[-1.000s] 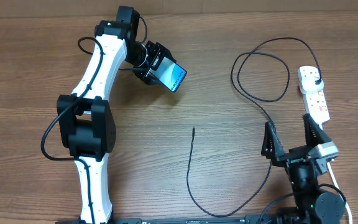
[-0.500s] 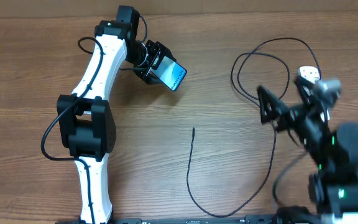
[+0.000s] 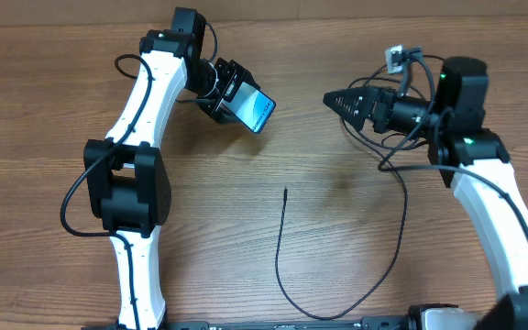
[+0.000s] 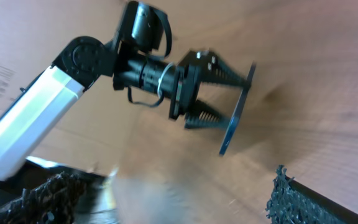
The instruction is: Plug charger to phone and switch on socket
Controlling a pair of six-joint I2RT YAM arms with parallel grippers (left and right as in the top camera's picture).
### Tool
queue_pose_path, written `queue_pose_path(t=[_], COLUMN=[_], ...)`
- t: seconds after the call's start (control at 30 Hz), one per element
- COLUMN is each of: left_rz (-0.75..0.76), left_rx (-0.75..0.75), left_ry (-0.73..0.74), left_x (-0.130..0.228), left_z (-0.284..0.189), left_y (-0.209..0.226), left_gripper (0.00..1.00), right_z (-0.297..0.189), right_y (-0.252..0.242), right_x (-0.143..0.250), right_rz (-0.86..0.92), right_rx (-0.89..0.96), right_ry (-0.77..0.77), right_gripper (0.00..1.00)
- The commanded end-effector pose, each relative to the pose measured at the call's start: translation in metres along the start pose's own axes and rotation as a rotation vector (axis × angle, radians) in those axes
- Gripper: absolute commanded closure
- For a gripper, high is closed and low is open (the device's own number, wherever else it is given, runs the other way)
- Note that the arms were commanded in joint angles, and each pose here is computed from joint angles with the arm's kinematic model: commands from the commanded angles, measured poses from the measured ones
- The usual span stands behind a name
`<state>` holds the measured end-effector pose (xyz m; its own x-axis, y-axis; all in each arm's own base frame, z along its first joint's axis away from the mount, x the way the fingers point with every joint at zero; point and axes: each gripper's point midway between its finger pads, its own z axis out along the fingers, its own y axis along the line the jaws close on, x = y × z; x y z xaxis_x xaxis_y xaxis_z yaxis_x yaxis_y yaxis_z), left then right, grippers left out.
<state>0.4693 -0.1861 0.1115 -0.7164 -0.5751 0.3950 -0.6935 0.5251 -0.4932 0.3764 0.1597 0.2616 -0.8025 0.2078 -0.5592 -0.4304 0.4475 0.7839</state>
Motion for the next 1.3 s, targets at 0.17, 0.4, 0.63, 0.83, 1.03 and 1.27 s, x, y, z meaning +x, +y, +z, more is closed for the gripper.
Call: queue_pose_path(t=[0.17,0.4,0.63,0.83,1.03,1.27], left_rz=[-0.093,-0.16,-0.177,-0.261,-0.295,-0.297], left_rx=[0.039,0.033,0.021,-0.001,-0.018,-0.023], left_ry=[0.005,0.013,0.026,0.047,0.06,0.058], left_x=[0.003,0.01,0.023,0.043,0.063,0.081], left_z=[-0.006,-0.001,0.008,0.021,0.034,0.048], left_y=[-0.013,-0.016,-0.02,-0.025,-0.031,-0.038], left_gripper=[0.96,0.96,0.96,0.96,0.96,0.96], right_z=[0.012,0.03,0.057,0.07,0.075,0.08], right_y=[-0.016,-0.037,-0.049,-0.068,-0.085,-0.097], right_x=[-0.003,0.001,0.021,0.033,0.04,0.051], right_rz=[0.196,0.199,0.215,0.244,0.273,0.3], right_rx=[-0.002,0.14,0.188,0.235,0.264,0.293], right_ry=[0.019,-0.012,0.042,0.068,0.084,0.111], right_gripper=[0.0,0.0,0.0,0.0,0.0,0.0])
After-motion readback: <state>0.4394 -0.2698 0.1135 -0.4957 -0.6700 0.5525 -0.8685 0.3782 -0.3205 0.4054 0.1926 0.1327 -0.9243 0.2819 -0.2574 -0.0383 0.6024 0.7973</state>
